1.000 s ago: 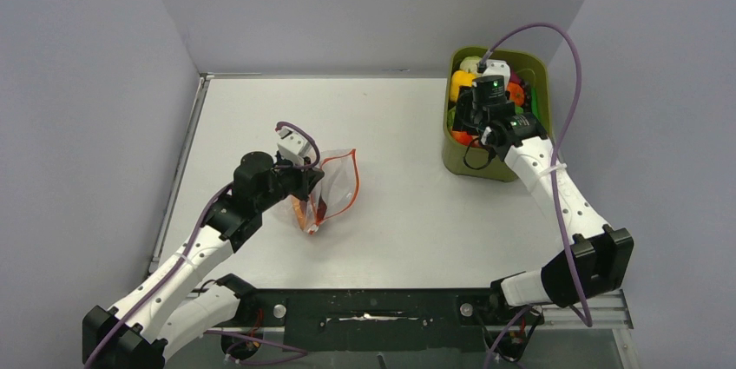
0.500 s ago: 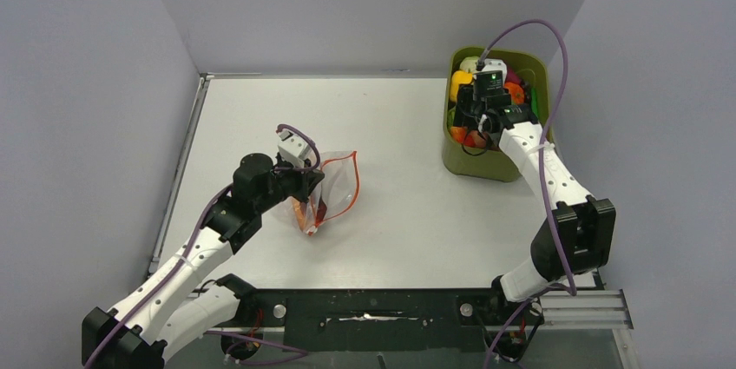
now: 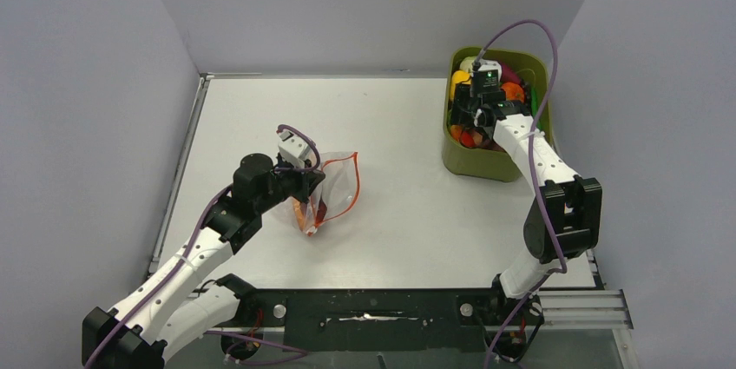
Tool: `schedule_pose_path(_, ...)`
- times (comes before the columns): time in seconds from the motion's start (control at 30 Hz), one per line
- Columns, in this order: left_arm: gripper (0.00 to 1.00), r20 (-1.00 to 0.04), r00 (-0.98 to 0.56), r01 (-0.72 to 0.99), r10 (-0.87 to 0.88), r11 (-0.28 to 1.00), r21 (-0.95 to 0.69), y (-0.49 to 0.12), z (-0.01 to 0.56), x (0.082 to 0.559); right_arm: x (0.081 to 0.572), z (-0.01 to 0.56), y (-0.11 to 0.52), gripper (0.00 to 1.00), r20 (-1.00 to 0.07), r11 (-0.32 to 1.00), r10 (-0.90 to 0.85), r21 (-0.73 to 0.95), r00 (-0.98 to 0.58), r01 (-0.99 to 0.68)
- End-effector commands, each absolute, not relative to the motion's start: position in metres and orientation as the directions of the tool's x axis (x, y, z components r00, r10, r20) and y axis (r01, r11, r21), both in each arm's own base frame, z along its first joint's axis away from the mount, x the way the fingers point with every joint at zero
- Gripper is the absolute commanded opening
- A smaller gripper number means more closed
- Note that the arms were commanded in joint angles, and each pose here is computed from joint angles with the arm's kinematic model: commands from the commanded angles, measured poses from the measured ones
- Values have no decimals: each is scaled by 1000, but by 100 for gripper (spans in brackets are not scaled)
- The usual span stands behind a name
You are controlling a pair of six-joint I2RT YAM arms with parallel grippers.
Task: Place the food in the zip-top bag and seal the zipper
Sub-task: Pick up the fake vegetable from the bin.
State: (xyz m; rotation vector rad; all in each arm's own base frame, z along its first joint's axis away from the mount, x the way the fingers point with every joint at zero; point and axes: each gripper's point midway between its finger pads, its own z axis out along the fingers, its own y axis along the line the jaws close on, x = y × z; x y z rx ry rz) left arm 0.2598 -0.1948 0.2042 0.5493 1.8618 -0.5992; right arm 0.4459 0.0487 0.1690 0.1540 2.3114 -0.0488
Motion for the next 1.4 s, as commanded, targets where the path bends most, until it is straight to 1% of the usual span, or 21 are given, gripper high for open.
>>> schedule_pose_path(0.0, 0, -965, -255, 651, 58, 749, -127, -200, 229, 263, 468, 192, 50, 62, -791, 991, 113, 48, -601, 123)
schedule_pose_path(0.17, 0, -966, -253, 651, 58, 748, -126, -200, 230, 263, 470, 188, 53, 62, -787, 992, 111, 56, -607, 109)
schedule_pose_path(0.27, 0, -965, -255, 651, 58, 748, -126, -201, 230, 264, 468, 189, 53, 59, -789, 993, 108, 52, -605, 109)
schedule_pose_path(0.53, 0, -966, -252, 649, 57, 751, -124, -199, 229, 262, 458, 195, 47, 44, -798, 992, 102, 38, -594, 118)
schedule_pose_path(0.77, 0, -965, -257, 648, 60, 751, -126, -199, 229, 262, 446, 204, 46, 41, -806, 992, 110, 50, -581, 119)
schedule_pose_path(0.97, 0, -972, -231, 652, 48, 749, -118, -198, 234, 261, 427, 215, 42, 39, -817, 991, 113, 52, -565, 122)
schedule_pose_path(1.13, 0, -967, -250, 649, 44, 749, -134, -200, 230, 262, 408, 222, 45, 38, -815, 992, 120, 72, -567, 107)
schedule_pose_path(1.27, 0, -965, -262, 656, 16, 737, -165, -205, 233, 261, 392, 233, 58, 38, -823, 992, 130, 112, -553, 66)
schedule_pose_path(1.37, 0, -964, -265, 655, -11, 732, -188, -207, 237, 261, 377, 242, 79, 37, -830, 987, 139, 163, -539, 3)
